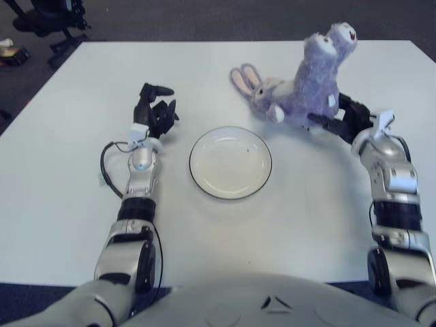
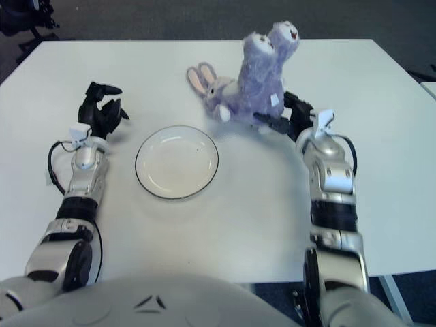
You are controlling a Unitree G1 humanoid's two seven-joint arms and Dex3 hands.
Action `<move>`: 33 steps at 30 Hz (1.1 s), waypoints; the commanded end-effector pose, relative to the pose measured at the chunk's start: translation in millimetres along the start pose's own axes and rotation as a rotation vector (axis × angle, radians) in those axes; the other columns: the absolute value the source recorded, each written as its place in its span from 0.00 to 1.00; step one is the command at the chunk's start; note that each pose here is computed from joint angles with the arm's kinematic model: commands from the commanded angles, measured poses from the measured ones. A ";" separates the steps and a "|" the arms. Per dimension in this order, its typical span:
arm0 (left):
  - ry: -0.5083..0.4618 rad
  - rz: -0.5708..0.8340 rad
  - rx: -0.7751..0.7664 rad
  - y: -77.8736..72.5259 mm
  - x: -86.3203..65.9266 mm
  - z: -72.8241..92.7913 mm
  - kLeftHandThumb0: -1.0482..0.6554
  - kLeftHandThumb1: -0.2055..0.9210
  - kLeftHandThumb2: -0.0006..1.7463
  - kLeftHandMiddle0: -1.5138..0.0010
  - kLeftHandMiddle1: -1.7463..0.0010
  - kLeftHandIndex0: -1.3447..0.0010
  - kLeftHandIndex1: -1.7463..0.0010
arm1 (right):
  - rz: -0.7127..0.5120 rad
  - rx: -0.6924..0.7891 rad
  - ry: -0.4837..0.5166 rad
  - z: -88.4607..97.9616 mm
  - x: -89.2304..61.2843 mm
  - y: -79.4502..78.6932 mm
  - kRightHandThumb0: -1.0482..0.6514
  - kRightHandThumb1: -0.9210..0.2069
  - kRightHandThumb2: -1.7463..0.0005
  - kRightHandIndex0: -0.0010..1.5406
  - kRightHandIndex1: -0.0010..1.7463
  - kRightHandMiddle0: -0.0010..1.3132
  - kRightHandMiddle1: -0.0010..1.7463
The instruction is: Put the doll into the plate.
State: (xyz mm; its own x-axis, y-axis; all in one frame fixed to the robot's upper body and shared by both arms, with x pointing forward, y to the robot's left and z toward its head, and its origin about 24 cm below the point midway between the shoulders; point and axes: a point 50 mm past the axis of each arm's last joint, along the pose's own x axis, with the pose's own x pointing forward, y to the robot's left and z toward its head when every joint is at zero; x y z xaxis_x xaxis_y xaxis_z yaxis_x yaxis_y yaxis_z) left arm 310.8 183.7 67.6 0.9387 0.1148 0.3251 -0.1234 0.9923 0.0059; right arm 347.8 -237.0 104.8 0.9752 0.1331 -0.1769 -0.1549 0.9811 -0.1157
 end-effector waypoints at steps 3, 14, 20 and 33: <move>0.140 0.011 0.007 1.3 -29.4 -29.5 0.41 1.00 0.19 0.44 0.00 0.70 0.12 | 0.065 -0.043 -0.034 16.2 14.7 6.1 0.65 0.04 0.99 0.60 1.00 0.52 1.00; 0.140 0.009 0.006 1.1 -30.3 -29.2 0.41 1.00 0.19 0.44 0.00 0.70 0.12 | 0.193 -0.086 -0.006 27.7 36.9 19.7 0.64 0.05 0.99 0.61 1.00 0.52 1.00; 0.140 0.010 0.006 0.9 -30.8 -29.0 0.41 1.00 0.19 0.44 0.00 0.70 0.12 | 0.257 -0.085 0.021 27.8 44.1 26.2 0.64 0.05 1.00 0.61 1.00 0.52 1.00; 0.139 0.010 0.006 0.8 -31.6 -28.7 0.41 1.00 0.19 0.44 0.00 0.70 0.12 | 0.404 -0.079 0.072 30.1 50.5 41.8 0.61 0.06 1.00 0.61 1.00 0.51 1.00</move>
State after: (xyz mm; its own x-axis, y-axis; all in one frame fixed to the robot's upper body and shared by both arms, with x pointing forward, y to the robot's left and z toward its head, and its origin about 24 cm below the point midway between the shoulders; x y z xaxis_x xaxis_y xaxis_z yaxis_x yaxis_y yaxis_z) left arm 309.0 184.0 67.9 0.9380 0.1141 0.3272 -0.1240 0.9922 0.0094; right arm 392.3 -193.5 113.3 0.8469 0.4409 -0.2973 -0.4879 0.8666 -0.1049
